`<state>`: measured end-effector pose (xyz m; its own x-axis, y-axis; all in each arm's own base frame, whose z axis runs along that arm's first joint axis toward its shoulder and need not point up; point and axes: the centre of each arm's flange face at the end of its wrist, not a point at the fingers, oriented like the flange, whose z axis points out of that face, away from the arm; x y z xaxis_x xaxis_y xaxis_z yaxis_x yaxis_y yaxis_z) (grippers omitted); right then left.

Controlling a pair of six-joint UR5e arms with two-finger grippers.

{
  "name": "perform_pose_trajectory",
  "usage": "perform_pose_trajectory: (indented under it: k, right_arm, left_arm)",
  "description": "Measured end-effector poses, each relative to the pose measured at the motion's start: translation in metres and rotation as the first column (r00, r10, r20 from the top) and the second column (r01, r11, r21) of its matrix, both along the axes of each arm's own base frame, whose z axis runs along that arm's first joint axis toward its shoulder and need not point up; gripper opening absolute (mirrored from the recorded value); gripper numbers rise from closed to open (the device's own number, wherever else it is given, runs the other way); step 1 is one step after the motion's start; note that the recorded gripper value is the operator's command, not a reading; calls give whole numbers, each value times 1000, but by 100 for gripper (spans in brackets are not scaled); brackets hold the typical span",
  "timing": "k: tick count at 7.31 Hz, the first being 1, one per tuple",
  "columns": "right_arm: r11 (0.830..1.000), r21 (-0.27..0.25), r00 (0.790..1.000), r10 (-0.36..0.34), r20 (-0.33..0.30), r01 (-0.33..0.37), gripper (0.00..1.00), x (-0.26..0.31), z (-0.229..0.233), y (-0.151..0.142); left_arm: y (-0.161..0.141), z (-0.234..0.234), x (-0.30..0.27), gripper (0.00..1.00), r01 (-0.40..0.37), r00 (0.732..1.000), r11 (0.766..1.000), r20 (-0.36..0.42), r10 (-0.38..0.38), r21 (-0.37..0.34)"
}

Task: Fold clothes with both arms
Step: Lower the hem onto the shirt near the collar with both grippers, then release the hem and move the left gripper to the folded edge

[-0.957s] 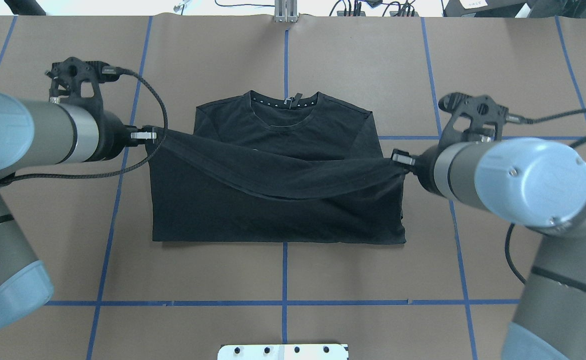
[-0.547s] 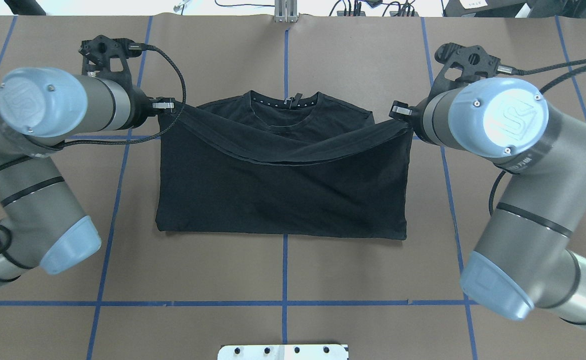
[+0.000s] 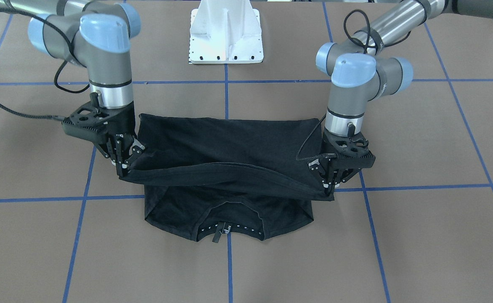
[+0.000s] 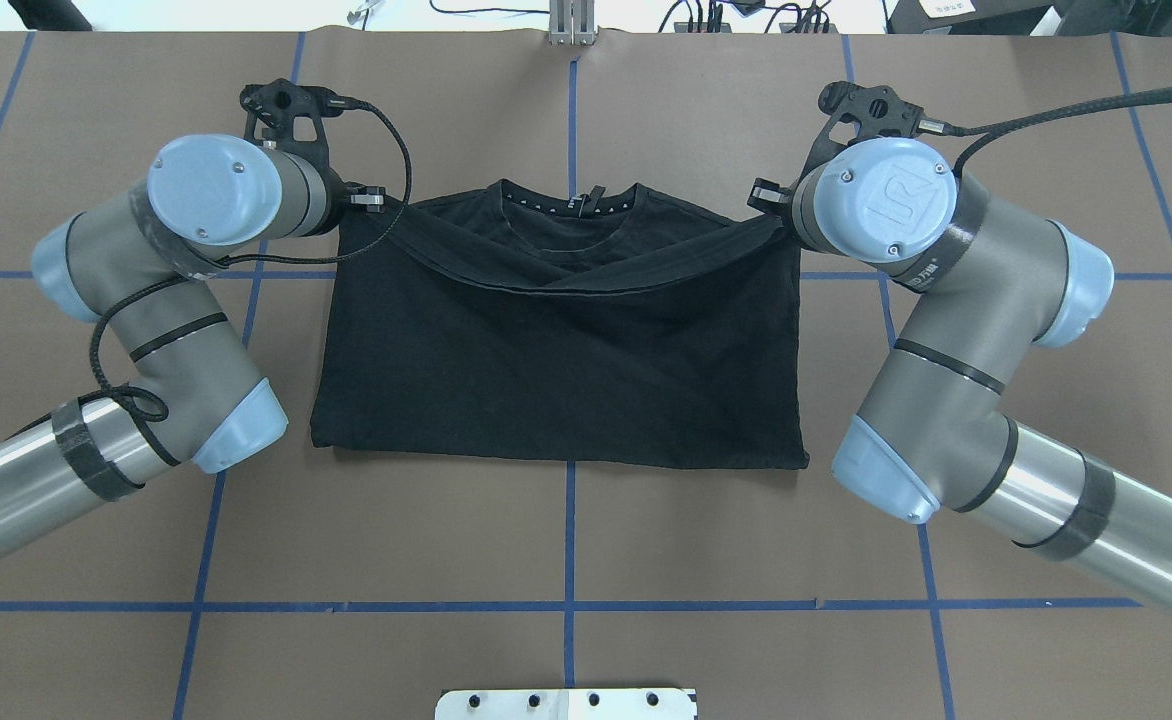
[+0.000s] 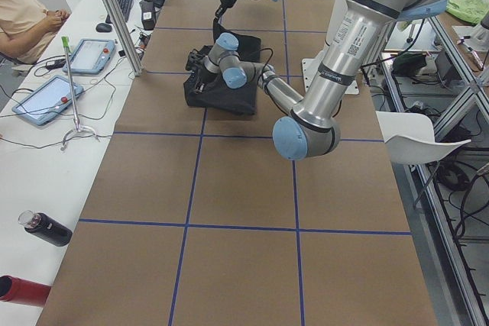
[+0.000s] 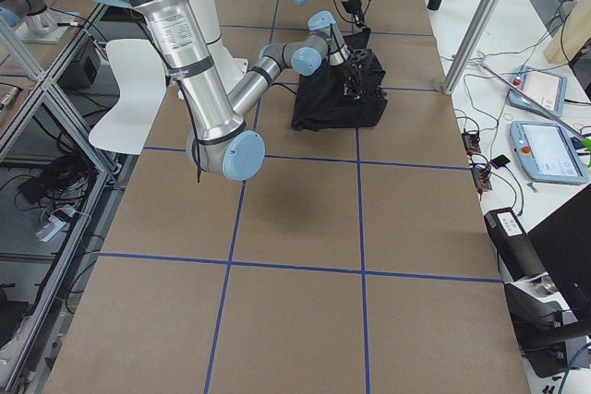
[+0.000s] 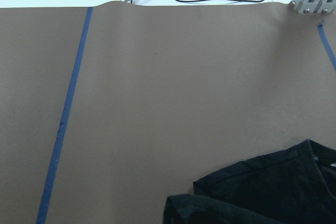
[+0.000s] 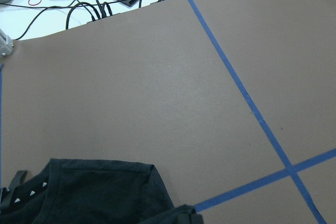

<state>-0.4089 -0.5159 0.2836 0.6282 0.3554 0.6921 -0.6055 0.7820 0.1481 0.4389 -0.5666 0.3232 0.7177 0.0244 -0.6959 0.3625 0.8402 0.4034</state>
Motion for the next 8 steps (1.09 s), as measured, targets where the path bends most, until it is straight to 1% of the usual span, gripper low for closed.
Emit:
perform_pose_trajectory:
  k: [2,6,8]
  right_arm:
    - [1000,6,1000,1,-13,-1,0,0,12,-12]
    - [1000,6,1000,4,-27,-4,0,5,18,-20]
    - [1000,4,999,7,-36,-7,0,8,22,-25]
  left_arm:
    - [-9,21,8,0,-14,1000,1000,21,14,14]
    - [-18,18,-3,0,-16,1000,998,8,16,65]
    - [-23,17,-10,0,-16,1000,997,12,15,75]
